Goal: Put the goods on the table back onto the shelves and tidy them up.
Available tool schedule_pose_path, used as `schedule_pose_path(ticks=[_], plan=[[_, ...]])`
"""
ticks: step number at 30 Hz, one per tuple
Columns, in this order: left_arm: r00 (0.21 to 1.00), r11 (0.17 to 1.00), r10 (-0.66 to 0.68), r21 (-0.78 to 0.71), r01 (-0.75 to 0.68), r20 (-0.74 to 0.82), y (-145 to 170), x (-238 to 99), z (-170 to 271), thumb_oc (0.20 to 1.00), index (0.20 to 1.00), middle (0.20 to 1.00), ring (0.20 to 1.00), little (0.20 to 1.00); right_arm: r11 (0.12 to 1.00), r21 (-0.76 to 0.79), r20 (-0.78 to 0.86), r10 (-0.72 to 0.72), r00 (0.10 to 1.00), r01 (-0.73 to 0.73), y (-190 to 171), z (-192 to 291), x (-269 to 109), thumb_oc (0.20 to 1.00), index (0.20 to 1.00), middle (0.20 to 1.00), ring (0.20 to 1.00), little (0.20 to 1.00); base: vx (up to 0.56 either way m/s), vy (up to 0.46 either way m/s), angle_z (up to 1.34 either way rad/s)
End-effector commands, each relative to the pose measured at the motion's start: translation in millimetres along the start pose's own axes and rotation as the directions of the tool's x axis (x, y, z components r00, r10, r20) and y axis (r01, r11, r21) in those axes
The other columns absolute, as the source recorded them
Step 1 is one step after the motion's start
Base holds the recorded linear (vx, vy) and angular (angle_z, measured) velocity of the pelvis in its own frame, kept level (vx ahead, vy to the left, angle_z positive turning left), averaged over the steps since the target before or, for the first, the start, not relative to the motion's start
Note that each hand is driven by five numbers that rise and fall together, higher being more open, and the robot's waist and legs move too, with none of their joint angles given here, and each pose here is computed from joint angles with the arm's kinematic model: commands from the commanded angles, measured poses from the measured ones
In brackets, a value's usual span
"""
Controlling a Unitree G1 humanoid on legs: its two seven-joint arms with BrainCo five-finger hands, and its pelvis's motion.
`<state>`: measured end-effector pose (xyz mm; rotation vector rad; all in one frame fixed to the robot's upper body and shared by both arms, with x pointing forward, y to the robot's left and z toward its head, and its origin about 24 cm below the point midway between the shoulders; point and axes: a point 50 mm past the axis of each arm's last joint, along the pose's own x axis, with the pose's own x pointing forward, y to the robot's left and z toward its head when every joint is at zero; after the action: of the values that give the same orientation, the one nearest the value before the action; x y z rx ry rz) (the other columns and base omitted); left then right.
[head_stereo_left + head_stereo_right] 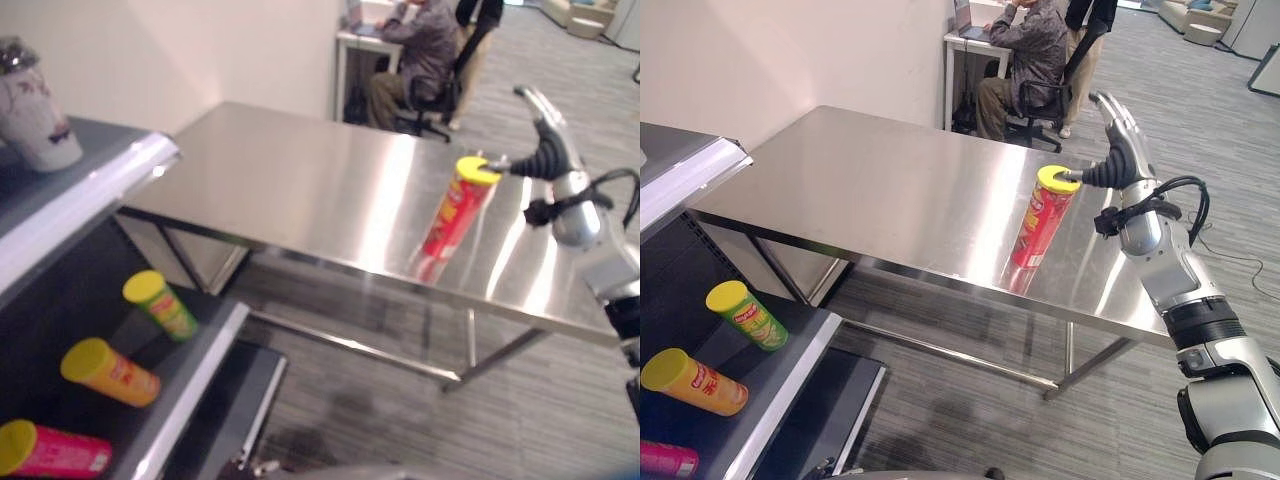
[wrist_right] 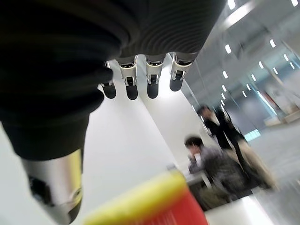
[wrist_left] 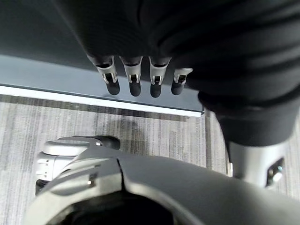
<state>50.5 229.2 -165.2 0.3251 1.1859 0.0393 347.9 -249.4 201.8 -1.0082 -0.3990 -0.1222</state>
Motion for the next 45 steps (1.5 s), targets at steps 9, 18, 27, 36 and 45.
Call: schedule_pose_path(ticks=[9, 18, 27, 36, 45], plan=[[0.997, 0.997, -0.059, 0.041, 0.061, -0.057, -12.0, -0.3, -7.2, 1.0, 1.0, 1.0, 1.0, 1.0, 0.977, 0.211, 0.035, 0.035, 0.999, -0.041, -6.0, 9.5, 12.3, 1.0, 1.0, 1.0, 1.0, 1.0, 0.01, 0.001, 0.0], [0.996, 0.997, -0.062, 0.033, 0.064, -0.064, -12.6, -0.9, -9.4, 1.0, 1.0, 1.0, 1.0, 1.0, 0.973, 0.214, 0.01, 0.085, 0.996, -0.085, 3.8, 6.5, 15.0, 1.0, 1.0, 1.0, 1.0, 1.0, 0.0, -0.001, 0.0], [0.996, 0.998, -0.061, 0.021, 0.063, -0.069, -12.4, -1.2, -10.6, 1.0, 1.0, 1.0, 1.0, 1.0, 0.979, 0.178, -0.017, 0.105, 0.994, -0.101, 8.9, 4.0, 18.5, 1.0, 1.0, 1.0, 1.0, 1.0, 0.0, 0.0, 0.0], [0.995, 0.997, -0.065, 0.029, 0.068, -0.072, -13.1, -1.5, -11.4, 1.0, 1.0, 1.0, 1.0, 1.0, 0.973, 0.209, -0.041, 0.106, 0.993, -0.096, 17.1, 2.2, 19.4, 1.0, 1.0, 1.0, 1.0, 1.0, 0.0, 0.001, 0.01], [0.995, 0.998, -0.066, 0.019, 0.067, -0.076, -13.6, -2.3, -13.7, 1.0, 1.0, 1.0, 1.0, 1.0, 0.969, 0.212, -0.059, 0.142, 0.988, -0.126, 24.9, -1.3, 17.1, 0.2, 0.2, 0.2, 0.2, 0.2, 0.0, 0.002, 0.01]])
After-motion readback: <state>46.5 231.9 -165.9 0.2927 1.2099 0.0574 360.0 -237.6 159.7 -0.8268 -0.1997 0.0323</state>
